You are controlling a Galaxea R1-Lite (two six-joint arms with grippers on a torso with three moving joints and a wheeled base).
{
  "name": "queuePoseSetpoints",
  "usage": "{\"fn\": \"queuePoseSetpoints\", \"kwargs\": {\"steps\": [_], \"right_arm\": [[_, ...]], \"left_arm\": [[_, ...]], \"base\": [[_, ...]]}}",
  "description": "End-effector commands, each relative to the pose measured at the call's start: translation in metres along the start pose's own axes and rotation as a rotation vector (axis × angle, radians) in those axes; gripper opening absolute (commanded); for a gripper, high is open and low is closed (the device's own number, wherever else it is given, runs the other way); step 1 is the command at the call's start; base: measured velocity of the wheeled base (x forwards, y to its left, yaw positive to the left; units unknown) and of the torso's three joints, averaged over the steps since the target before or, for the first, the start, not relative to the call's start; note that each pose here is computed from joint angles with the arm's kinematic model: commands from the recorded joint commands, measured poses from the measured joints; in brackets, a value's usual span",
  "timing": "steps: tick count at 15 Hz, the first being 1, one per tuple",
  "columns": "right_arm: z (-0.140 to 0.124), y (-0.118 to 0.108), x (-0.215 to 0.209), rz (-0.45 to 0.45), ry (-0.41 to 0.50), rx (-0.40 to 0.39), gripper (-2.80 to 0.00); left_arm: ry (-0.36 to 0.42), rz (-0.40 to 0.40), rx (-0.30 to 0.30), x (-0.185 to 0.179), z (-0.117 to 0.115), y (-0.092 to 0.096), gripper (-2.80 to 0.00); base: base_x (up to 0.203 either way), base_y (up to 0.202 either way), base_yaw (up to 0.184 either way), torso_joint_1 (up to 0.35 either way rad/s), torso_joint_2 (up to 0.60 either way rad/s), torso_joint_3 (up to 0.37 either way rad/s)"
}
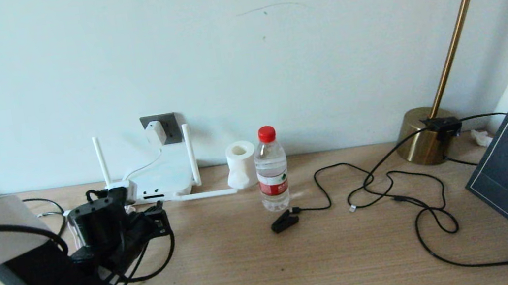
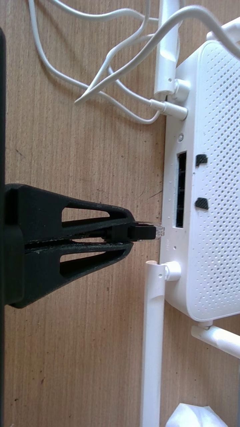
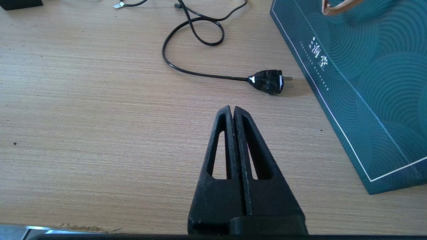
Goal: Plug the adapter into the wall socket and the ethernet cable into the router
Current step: Align cable and router interface
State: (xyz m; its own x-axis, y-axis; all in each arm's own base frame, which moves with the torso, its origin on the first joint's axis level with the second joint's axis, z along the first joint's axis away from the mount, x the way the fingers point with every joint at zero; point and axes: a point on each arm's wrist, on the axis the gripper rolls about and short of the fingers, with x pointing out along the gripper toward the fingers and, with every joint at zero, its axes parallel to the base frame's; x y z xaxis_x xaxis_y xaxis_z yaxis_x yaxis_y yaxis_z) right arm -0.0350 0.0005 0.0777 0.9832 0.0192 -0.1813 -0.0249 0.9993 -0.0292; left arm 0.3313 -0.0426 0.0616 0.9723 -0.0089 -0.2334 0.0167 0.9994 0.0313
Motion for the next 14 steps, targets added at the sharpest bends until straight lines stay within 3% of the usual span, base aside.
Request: {"fn": "queuePoseSetpoints", "kwargs": {"steps": [1,14], "right_arm": [[-0.0001,0.0001,0.0000,0.000,0.002,0.000,-2.80],[-0.0002,0.0000,0.0000,0.001,0.002,-0.002,-2.80]], "left_arm": [[-0.010,0.002,-0.001,-0.0013,0.0019,0.0006,-2.80],[-0.019,0.011,-0.004,-0.0022,0.0047,0.0043,-2.80]], "base": [[0.000,0.000,0.000,0.000,0.00,0.000],[0.000,0.000,0.000,0.000,0.00,0.000]]}}
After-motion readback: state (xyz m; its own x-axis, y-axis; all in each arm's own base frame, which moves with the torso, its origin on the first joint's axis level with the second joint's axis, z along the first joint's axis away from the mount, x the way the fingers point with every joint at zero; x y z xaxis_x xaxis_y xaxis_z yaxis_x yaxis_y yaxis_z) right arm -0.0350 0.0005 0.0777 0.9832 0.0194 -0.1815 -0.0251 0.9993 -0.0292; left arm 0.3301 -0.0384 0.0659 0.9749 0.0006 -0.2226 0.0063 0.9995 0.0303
